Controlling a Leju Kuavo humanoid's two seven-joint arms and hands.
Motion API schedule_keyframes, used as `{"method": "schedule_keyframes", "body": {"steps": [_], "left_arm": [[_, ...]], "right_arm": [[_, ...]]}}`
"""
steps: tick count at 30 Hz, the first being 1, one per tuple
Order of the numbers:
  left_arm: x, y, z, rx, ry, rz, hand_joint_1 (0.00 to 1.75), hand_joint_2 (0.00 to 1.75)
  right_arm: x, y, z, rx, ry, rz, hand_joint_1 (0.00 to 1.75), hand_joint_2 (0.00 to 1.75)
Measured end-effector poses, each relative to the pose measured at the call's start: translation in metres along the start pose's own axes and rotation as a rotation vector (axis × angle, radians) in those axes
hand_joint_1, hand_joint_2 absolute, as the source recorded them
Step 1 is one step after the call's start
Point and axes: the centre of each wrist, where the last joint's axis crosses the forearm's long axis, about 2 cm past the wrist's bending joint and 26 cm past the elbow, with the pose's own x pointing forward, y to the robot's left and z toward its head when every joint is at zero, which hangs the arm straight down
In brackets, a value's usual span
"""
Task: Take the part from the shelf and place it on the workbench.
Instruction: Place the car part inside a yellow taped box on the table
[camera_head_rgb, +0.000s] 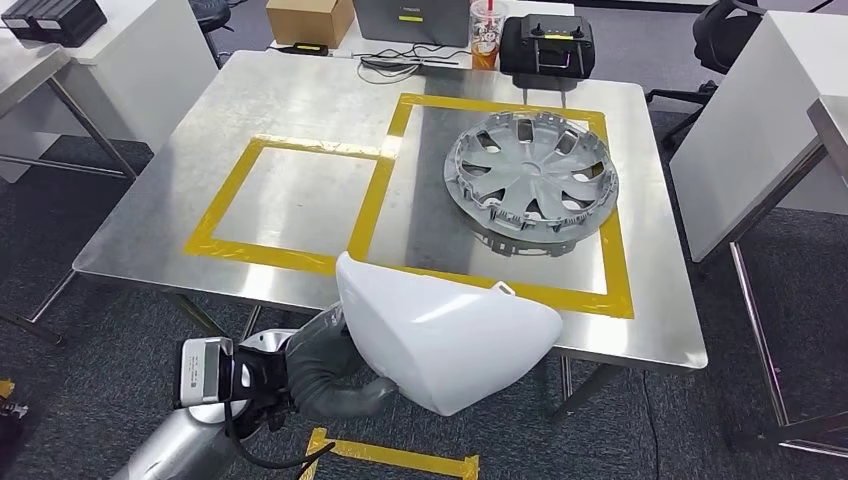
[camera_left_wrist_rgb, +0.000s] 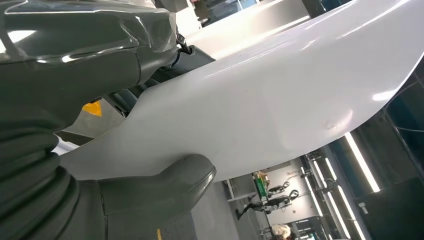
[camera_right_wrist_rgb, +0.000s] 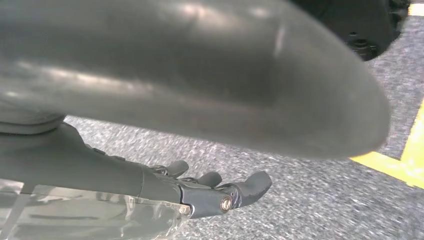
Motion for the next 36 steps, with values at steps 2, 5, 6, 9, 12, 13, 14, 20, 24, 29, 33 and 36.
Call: {"method": "schedule_keyframes", "body": {"steps": [2, 5, 6, 9, 12, 13, 14, 20, 24, 29, 33, 36], "left_arm": [[0.000, 0.000, -0.001, -0.002, -0.002, 0.000, 1.73, 1.75], [0.002, -0.001, -0.002, -0.008, -0.007, -0.001, 1.73, 1.75], [0.002, -0.001, -0.002, -0.009, -0.006, -0.001, 1.73, 1.75], [0.001, -0.002, -0.002, -0.011, -0.002, 0.001, 1.73, 1.75], [0.003, -0.001, -0.003, -0.015, -0.003, -0.004, 1.73, 1.75], [0.003, 0.000, -0.004, -0.017, -0.005, -0.007, 1.73, 1.75], [0.004, 0.001, -0.005, -0.019, -0.007, -0.010, 1.73, 1.75], [0.005, 0.001, -0.007, -0.022, -0.007, -0.024, 1.73, 1.75], [0.004, 0.000, -0.007, -0.021, -0.003, -0.024, 1.73, 1.75], [0.004, 0.000, -0.007, -0.016, -0.001, -0.030, 1.73, 1.75], [0.004, 0.000, -0.007, -0.014, 0.001, -0.039, 1.73, 1.75], [0.004, 0.000, -0.006, -0.011, 0.000, -0.042, 1.73, 1.75]], "right_arm": [[0.000, 0.000, 0.000, 0.001, -0.001, 0.000, 0.00, 0.00], [0.000, 0.000, 0.000, 0.001, -0.001, -0.005, 0.00, 0.00], [-0.001, 0.000, 0.000, 0.000, 0.000, -0.007, 0.00, 0.00], [-0.001, 0.001, 0.000, 0.000, 0.001, -0.014, 0.00, 0.00], [0.001, 0.003, -0.001, 0.002, -0.003, -0.017, 0.00, 0.00], [0.002, 0.004, -0.002, 0.005, -0.005, -0.018, 0.00, 0.00], [0.002, 0.005, -0.002, 0.007, -0.007, -0.019, 0.00, 0.00], [0.005, 0.005, -0.003, 0.008, -0.012, -0.018, 0.00, 0.00], [0.003, 0.005, -0.004, -0.002, -0.008, -0.014, 0.00, 0.00], [0.003, 0.003, -0.006, -0.020, -0.007, -0.006, 0.00, 0.00], [0.003, 0.002, -0.009, -0.022, -0.008, -0.002, 0.00, 0.00], [0.003, 0.001, -0.011, -0.021, -0.010, 0.002, 0.00, 0.00]]}}
